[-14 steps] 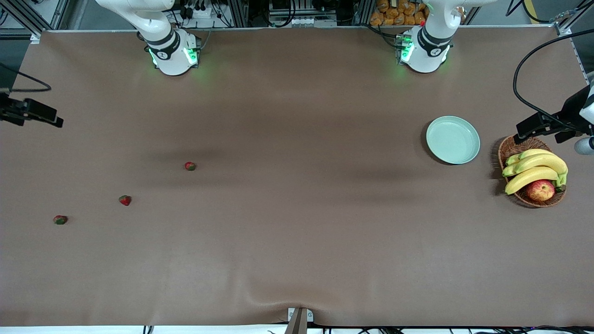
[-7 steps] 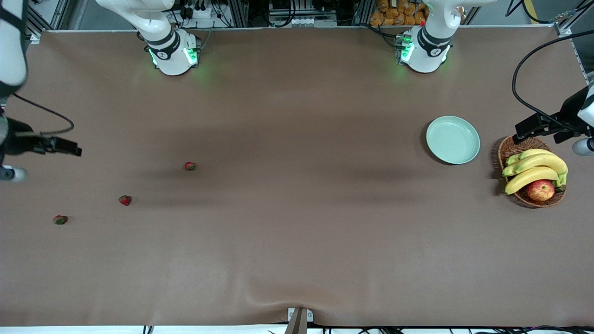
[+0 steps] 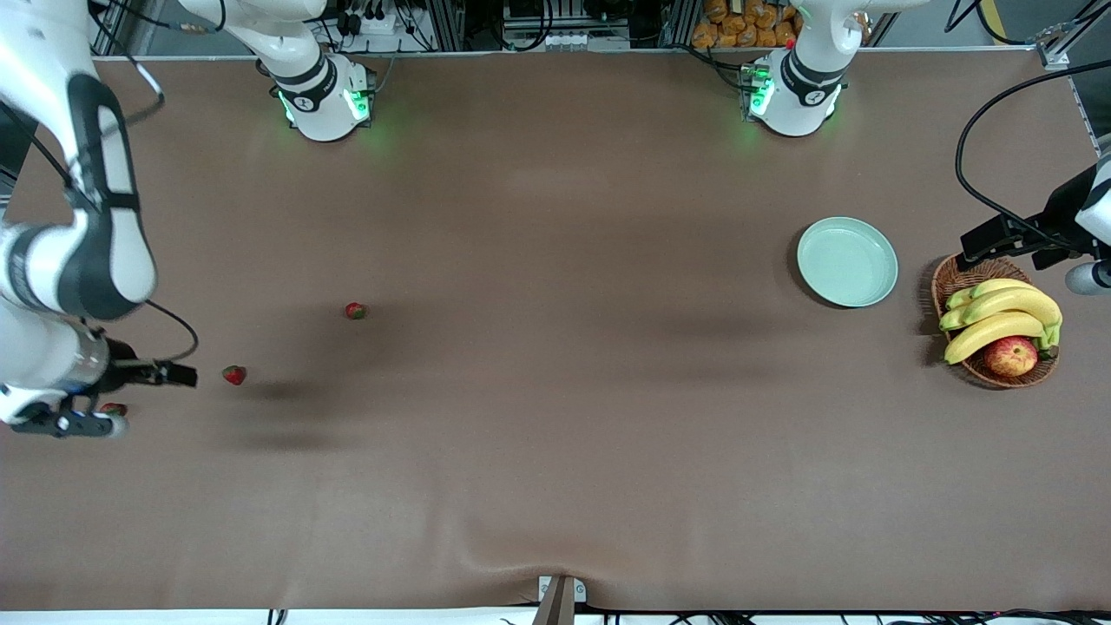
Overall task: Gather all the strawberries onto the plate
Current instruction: 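Reach the right gripper down over the nearest red strawberry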
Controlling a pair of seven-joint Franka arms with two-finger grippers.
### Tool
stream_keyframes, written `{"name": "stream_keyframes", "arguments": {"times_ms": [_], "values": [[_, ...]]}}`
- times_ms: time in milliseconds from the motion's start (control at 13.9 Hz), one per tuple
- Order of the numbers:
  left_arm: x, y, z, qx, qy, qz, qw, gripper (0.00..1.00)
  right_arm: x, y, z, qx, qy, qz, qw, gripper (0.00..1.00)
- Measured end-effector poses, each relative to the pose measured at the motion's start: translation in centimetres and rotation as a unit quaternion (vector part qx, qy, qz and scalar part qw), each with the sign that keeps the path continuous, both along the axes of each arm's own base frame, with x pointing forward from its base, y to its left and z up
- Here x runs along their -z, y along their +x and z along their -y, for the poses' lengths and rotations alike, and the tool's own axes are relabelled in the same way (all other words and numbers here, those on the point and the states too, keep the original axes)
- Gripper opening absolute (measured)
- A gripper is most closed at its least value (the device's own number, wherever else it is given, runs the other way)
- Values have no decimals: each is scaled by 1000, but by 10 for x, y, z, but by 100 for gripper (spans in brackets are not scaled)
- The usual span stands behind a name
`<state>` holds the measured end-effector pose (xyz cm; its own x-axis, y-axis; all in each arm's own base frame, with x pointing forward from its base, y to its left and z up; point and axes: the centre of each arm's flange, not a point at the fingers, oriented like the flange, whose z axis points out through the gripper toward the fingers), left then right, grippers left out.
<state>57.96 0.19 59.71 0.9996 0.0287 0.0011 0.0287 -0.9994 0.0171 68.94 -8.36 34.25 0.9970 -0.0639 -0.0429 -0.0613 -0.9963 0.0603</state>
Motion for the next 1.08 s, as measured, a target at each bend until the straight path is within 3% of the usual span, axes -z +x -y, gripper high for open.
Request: {"name": "stream_keyframes", "arguments": {"times_ms": [216,504,1081], "values": [[0,0,0,0,0,0,1000,100,62,6,22,-5,-1,-7,1000,100],[0,0,0,0,0,0,1000,100,121,-12,27,-11,7,-58,998,100],[0,0,0,0,0,-1,1000,100,158,-34,23,-16,16,-98,995,100]]}}
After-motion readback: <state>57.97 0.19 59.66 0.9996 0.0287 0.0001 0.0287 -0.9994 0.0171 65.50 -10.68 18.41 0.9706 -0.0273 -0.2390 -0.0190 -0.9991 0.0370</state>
